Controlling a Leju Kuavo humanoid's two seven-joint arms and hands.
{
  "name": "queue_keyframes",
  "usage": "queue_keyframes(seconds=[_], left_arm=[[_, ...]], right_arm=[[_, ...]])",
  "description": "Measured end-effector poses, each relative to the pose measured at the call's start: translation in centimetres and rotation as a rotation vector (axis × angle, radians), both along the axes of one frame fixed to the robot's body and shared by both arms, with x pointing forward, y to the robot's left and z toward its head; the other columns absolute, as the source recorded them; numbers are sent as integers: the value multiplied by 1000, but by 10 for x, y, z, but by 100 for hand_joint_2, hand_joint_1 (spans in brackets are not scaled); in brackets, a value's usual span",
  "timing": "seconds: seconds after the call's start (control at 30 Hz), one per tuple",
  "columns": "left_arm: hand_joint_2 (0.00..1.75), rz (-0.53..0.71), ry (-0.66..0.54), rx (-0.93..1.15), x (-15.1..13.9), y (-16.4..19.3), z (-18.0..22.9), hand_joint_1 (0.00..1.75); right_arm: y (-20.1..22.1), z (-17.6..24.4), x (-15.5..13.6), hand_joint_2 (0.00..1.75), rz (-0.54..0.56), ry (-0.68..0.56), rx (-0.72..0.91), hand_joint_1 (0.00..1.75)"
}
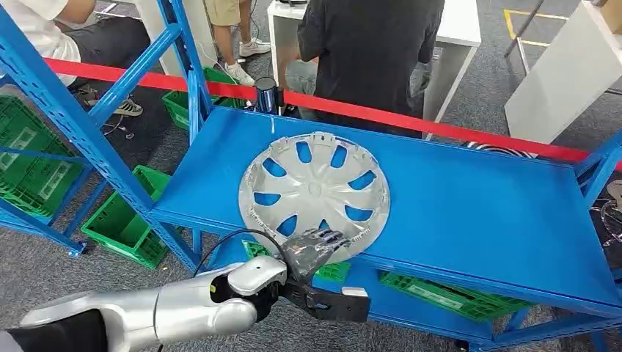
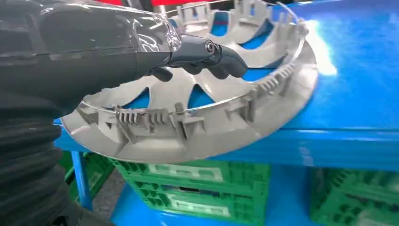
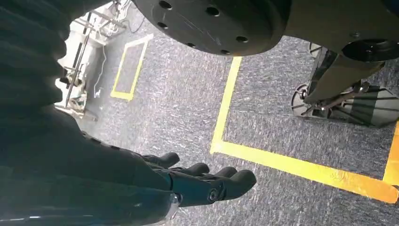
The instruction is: Take the parts from the cabinet and place them on the table.
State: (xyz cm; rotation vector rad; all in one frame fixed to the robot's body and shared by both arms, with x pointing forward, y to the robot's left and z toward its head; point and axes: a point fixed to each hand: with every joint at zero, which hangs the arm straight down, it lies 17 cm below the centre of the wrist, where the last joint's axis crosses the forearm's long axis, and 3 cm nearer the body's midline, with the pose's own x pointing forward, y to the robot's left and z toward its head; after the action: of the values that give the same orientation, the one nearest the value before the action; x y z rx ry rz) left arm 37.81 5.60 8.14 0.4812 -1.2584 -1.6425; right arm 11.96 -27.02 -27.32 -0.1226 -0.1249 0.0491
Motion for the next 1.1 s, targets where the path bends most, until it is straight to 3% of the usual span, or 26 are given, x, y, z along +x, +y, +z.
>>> queue_keyframes(seconds=[0.3,0.9,1.1], left_arm=[[175,60,45,49,8,14,-32,0],[175,248,-128,-95,56,31,-35,0],[175,286,-130,-102,64,38,-42,0]], right_arm=[[0,0,0,175,3,2,-1,0],[-1,0,0,175,0,7,-7,0],[0,0,0,175,1,7,-7,0]])
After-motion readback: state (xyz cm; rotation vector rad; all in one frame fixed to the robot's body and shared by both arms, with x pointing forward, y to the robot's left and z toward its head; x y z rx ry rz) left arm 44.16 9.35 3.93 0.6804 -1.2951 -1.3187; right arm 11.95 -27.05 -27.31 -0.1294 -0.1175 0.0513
